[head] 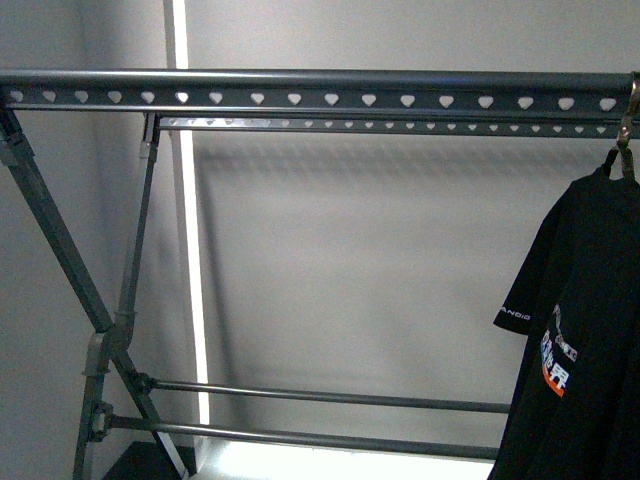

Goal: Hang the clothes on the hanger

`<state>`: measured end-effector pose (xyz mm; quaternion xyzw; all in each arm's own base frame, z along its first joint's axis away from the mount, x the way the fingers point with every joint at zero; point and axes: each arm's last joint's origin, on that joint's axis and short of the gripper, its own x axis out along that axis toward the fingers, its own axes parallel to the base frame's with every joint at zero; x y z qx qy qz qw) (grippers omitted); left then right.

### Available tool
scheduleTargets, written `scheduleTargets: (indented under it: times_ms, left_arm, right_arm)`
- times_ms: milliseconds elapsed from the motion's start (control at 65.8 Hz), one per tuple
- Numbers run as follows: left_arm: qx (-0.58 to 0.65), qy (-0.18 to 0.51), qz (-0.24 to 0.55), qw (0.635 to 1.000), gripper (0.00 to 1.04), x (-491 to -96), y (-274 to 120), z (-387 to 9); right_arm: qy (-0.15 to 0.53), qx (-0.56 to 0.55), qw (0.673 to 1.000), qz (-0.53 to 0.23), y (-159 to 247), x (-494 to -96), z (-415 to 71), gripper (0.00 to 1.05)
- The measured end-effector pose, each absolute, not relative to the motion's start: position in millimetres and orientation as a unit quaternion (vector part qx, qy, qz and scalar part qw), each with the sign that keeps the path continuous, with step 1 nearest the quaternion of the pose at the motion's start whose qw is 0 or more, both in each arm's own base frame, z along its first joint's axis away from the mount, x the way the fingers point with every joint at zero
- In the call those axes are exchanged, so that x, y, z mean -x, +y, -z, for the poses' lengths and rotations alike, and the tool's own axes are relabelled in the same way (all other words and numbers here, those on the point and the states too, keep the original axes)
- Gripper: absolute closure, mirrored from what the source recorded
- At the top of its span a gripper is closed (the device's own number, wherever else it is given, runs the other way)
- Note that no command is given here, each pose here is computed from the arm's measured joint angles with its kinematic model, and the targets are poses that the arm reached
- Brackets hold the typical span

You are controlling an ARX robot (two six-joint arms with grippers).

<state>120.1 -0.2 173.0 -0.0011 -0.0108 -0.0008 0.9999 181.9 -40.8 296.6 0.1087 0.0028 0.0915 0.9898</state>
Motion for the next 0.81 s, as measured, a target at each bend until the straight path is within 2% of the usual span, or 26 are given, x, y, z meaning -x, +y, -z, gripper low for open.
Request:
scheduleTargets:
  times_ms: [91,152,213,425,577,805]
  left_arm:
    - [0.001,-0.011,0.001,1.000,1.01,-117,0,-173]
    - [0.001,-0.012,0.001,1.000,1.01,-116,0,-173]
    - [0.001,-0.011,0.000,1.000,1.01,-114,0,-173]
    - [0.001,-0.011,0.001,1.000,1.01,-110,0,-173]
    - [0.001,0.003,0.001,1.000,1.01,-103,0,-169]
    - [0.001,-0.008,0.001,1.000,1.01,-97,0,-170]
  right_arm:
    - [0.017,-0.077,0.994,-0.073,-21,-138,-250,0.08]
    - [0.030,-0.042,0.999,-0.019,-8,-113,-222,0.20]
    - [0.016,-0.022,1.000,-0.009,-2,-102,-209,0.30]
    - [0.003,-0.004,1.000,0.002,0,-98,-195,0.67]
    - [0.002,-0.002,1.000,0.000,0,-98,-186,1.02]
    - [0.002,0.000,1.000,0.001,0,-98,-177,1.02]
